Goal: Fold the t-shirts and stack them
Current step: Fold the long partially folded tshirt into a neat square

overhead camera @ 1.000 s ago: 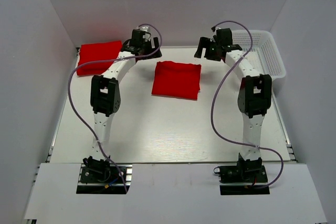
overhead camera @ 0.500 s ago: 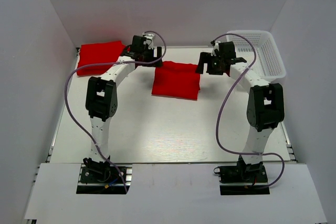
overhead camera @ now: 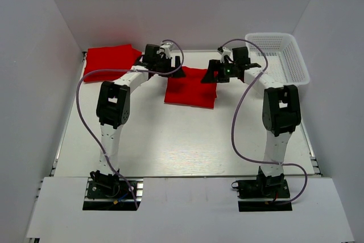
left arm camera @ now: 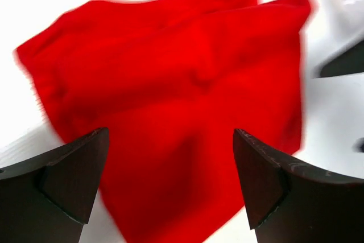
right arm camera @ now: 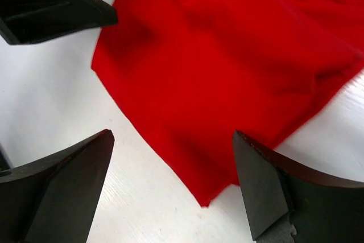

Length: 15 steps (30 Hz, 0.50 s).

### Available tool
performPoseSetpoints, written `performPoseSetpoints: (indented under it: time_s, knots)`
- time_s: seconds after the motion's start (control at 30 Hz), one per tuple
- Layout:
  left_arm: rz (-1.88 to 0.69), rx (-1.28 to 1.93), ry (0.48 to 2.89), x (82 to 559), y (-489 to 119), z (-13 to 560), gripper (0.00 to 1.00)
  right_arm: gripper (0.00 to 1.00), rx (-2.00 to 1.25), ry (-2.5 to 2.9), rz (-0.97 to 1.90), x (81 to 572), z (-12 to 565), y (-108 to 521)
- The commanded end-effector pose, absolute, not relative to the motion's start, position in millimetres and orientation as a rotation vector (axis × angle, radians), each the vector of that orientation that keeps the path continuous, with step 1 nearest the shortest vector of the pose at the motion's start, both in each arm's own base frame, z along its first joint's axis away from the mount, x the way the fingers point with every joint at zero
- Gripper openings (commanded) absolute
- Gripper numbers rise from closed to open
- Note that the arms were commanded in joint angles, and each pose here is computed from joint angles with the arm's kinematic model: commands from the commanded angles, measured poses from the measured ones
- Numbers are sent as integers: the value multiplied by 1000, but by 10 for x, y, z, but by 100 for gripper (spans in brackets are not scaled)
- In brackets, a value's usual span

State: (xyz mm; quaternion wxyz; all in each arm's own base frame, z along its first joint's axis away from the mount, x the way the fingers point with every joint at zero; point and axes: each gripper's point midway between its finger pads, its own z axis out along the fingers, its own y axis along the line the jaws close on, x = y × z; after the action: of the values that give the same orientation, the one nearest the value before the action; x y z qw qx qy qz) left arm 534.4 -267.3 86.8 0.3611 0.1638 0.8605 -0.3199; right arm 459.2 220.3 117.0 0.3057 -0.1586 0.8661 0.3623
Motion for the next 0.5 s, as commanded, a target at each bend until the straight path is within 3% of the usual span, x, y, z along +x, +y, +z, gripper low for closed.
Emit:
performPoseSetpoints:
  time_s: [0.0, 0.47]
  knots:
    - [-988, 521, 2048, 5395, -2942, 1387, 100, 90, -527, 2151, 1081, 4738, 1429, 2407]
    - [-944, 457, 2060, 5910, -3035, 754, 100, 90, -426, 2084, 1091, 5499, 1142, 2511]
